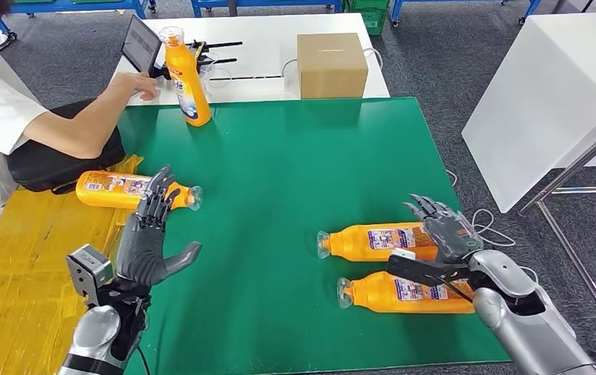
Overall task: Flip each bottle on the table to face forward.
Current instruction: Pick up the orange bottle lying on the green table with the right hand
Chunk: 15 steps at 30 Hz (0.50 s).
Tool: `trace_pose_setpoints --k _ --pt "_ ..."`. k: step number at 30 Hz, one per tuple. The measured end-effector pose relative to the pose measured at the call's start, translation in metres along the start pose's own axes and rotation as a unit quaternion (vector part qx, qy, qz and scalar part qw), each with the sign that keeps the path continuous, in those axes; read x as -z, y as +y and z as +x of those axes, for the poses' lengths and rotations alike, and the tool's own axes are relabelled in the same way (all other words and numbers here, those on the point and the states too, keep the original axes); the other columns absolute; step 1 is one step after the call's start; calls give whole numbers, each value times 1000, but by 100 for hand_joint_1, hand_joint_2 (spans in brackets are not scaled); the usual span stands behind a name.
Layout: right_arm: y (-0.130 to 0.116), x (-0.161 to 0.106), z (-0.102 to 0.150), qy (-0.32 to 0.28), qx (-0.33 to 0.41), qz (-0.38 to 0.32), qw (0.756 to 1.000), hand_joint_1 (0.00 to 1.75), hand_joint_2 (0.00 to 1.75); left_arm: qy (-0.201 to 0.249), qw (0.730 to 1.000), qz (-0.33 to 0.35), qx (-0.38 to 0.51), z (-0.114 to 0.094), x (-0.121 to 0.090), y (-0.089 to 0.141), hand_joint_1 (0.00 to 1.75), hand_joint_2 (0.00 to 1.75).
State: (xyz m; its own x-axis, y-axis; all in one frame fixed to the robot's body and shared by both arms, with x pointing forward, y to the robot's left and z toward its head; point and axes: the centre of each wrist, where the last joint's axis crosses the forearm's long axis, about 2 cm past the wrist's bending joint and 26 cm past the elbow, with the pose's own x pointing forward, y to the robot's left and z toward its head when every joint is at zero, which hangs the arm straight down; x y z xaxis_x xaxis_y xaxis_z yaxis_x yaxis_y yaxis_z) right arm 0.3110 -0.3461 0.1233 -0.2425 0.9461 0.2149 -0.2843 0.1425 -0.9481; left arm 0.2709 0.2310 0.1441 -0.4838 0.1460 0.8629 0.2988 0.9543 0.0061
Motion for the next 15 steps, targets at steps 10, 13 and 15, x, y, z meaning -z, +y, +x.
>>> trace_pose_setpoints --k 10,13,15 --pt "15 30 20 12 -26 23 999 0 175 1 1000 -6 -13 0 2 -7 0 175" --pt "20 35 24 12 -26 34 999 0 175 1 1000 -5 -16 0 2 -8 0 175" --pt "21 38 26 13 -27 40 999 0 175 1 1000 -5 -17 0 2 -8 0 175"
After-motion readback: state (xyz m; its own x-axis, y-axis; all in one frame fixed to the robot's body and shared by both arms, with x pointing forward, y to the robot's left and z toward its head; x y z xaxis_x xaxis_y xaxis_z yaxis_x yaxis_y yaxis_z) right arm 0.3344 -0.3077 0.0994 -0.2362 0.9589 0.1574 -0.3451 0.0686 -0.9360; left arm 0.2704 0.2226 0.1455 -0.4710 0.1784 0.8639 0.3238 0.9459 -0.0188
